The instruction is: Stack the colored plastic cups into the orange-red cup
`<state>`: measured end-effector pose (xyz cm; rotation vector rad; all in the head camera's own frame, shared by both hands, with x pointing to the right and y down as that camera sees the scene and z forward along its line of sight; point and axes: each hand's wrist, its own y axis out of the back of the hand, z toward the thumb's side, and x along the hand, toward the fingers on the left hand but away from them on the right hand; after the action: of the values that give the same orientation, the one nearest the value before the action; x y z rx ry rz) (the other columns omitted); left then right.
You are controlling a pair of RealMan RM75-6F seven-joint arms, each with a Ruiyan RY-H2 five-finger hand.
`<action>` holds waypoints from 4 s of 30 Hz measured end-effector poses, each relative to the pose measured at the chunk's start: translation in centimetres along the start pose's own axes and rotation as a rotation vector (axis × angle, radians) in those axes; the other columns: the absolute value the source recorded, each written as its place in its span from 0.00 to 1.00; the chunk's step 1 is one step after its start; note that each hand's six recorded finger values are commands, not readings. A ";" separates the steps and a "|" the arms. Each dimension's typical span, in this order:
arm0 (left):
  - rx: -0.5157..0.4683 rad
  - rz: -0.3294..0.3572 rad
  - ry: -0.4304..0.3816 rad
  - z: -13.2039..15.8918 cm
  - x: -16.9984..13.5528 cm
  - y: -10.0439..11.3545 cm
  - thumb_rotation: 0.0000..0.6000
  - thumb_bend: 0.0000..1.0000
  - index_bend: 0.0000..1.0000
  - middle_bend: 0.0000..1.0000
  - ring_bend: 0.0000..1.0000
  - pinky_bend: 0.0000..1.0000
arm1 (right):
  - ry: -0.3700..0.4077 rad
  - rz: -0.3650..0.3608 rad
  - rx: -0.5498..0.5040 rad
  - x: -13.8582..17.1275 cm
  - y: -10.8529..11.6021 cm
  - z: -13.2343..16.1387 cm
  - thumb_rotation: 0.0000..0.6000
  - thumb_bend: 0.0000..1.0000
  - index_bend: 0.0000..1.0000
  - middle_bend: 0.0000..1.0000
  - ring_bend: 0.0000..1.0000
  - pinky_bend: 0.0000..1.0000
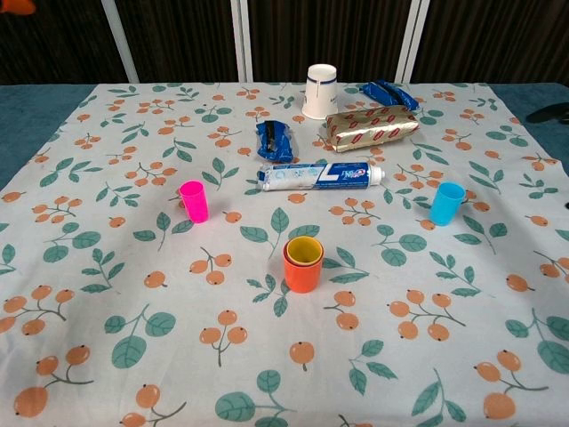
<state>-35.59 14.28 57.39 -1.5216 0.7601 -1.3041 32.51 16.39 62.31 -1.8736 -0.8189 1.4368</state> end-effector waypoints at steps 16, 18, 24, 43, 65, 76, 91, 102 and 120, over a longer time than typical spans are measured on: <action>-0.088 -0.062 0.130 -8.4 -5.0 -6.4 1.00 0.07 0.03 0.00 0.00 0.02 | 0.007 0.165 0.037 -6.7 -2.4 5.6 1.00 0.40 0.24 0.00 0.00 0.09; -0.100 -0.067 0.139 -8.6 -5.2 -6.8 1.00 0.07 0.03 0.00 0.00 0.02 | -0.002 0.167 0.046 -7.3 -2.5 5.5 1.00 0.40 0.26 0.00 0.00 0.09; -0.109 -0.065 0.147 -8.7 -5.3 -7.1 1.00 0.07 0.03 0.00 0.00 0.02 | -0.034 0.164 0.057 -8.6 -2.6 4.9 1.00 0.40 0.28 0.00 0.00 0.09; -0.097 -0.042 0.171 -9.1 -5.2 -7.2 1.00 0.07 0.03 0.00 0.00 0.02 | -0.051 0.157 0.043 -9.4 -3.2 4.2 1.00 0.40 0.38 0.00 0.01 0.09; -0.092 -0.038 0.209 -9.8 -5.1 -7.0 1.00 0.07 0.03 0.00 0.00 0.02 | -0.049 0.140 0.021 -10.0 -3.5 4.9 1.00 0.40 0.49 0.00 0.04 0.11; -0.101 -0.026 0.208 -9.7 -5.2 -6.7 1.00 0.07 0.03 0.00 0.00 0.02 | -0.025 0.120 0.021 -9.7 -2.3 5.5 1.00 0.40 0.49 0.00 0.04 0.11; -0.103 -0.035 0.207 -9.6 -5.4 -6.7 1.00 0.07 0.03 0.00 0.00 0.02 | 0.151 0.177 -0.100 -5.5 1.6 11.3 1.00 0.40 0.49 0.00 0.04 0.11; -0.094 -0.047 0.225 -9.7 -5.4 -7.0 1.00 0.07 0.03 0.00 0.00 0.02 | 0.211 0.179 -0.105 -4.0 1.7 13.5 1.00 0.40 0.49 0.00 0.04 0.11; -0.096 -0.039 0.234 -10.0 -5.4 -6.7 1.00 0.07 0.03 0.00 0.00 0.02 | 0.262 0.197 -0.106 -3.8 -0.2 17.5 1.00 0.40 0.49 0.00 0.04 0.11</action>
<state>-47.32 18.82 61.38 -1.4808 0.9575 -1.5110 14.69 15.45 61.10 -2.2185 -0.6071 1.2438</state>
